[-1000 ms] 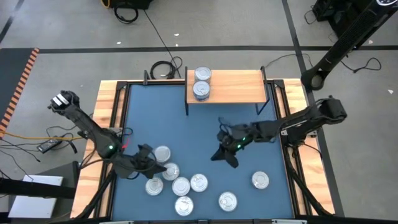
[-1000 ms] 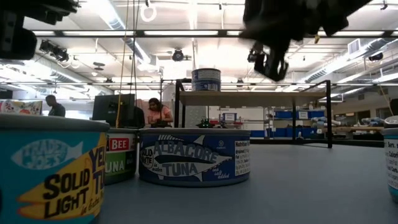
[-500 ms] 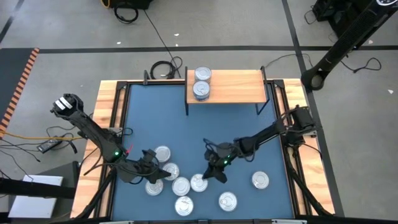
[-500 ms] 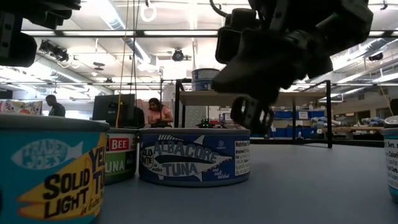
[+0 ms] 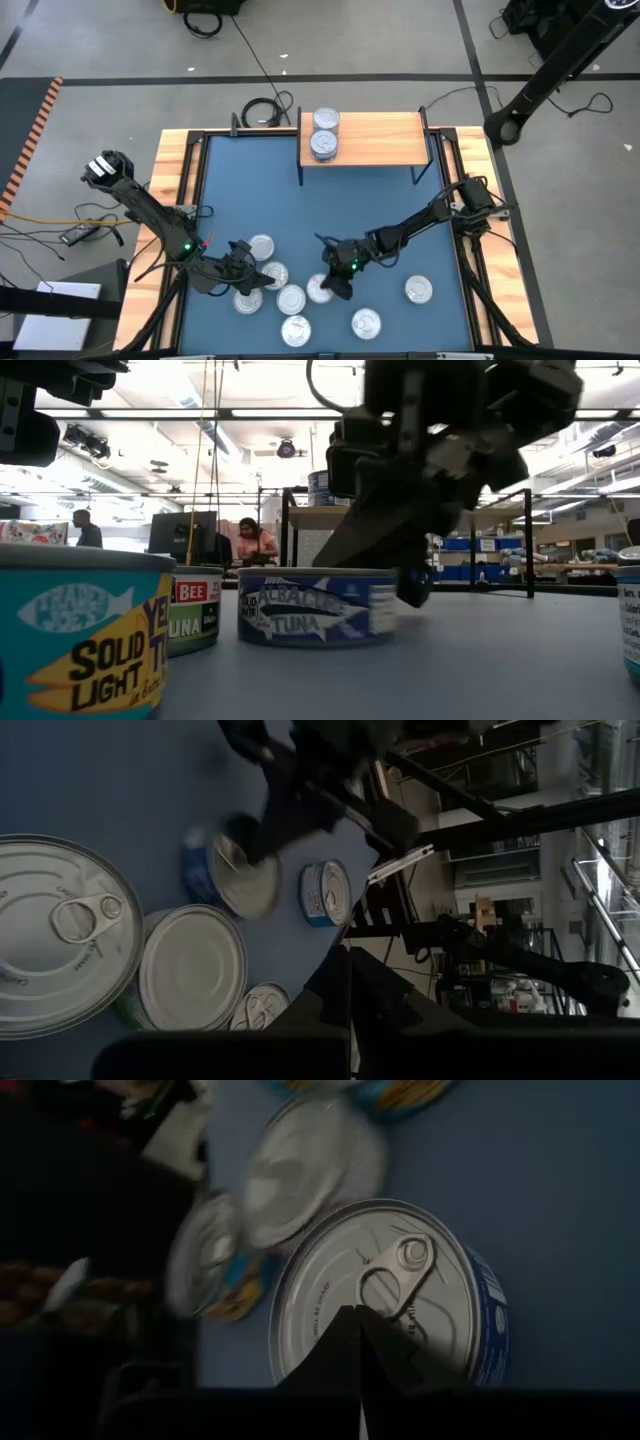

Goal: Stack canned seafood by type on shelf
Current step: Put the blue tuna can on the shelf

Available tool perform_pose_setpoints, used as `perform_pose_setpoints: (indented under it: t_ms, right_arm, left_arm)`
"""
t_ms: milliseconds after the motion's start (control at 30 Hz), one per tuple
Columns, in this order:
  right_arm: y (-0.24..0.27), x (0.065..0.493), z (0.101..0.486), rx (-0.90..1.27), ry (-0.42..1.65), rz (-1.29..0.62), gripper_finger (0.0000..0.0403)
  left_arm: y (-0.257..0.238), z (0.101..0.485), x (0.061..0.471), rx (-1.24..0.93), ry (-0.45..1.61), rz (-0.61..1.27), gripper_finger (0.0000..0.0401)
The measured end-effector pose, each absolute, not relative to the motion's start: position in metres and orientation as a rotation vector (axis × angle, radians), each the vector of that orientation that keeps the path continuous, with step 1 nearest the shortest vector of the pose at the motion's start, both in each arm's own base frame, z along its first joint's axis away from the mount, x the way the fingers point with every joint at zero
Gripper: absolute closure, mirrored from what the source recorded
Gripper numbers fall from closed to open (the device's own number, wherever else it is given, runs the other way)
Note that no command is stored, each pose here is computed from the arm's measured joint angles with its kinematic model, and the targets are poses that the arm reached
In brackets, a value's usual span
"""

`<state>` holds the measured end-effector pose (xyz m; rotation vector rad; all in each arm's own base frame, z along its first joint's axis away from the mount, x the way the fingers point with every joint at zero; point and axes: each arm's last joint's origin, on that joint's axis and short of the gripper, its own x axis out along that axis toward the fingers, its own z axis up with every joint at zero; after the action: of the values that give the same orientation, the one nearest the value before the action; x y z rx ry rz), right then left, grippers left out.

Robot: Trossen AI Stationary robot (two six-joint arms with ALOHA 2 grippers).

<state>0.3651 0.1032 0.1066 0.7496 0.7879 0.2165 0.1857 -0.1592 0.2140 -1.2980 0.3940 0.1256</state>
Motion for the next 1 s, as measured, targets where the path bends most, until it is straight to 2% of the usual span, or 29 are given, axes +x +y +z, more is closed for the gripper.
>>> perform_pose_setpoints:
  t_ms: [400, 667, 800, 1000]
  right_arm:
    - [0.038, 0.359, 0.132, 0.686, 0.795, -0.034, 0.0403]
    - [0.015, 0.342, 0.188, 0.665, 0.697, -0.062, 0.0403]
    - [0.013, 0.32, 0.209, 0.647, 0.647, -0.103, 0.0403]
    - [0.01, 0.28, 0.217, 0.683, 0.613, -0.167, 0.0403]
  left_arm:
    - [-0.139, 0.215, 0.201, -1.29, 0.282, 0.235, 0.0396]
    - [-0.092, 0.211, 0.227, -1.32, 0.2, 0.405, 0.0398]
    - [-0.067, 0.206, 0.245, -1.313, 0.246, 0.443, 0.0399]
    - [-0.042, 0.201, 0.278, -1.348, 0.356, 0.429, 0.04]
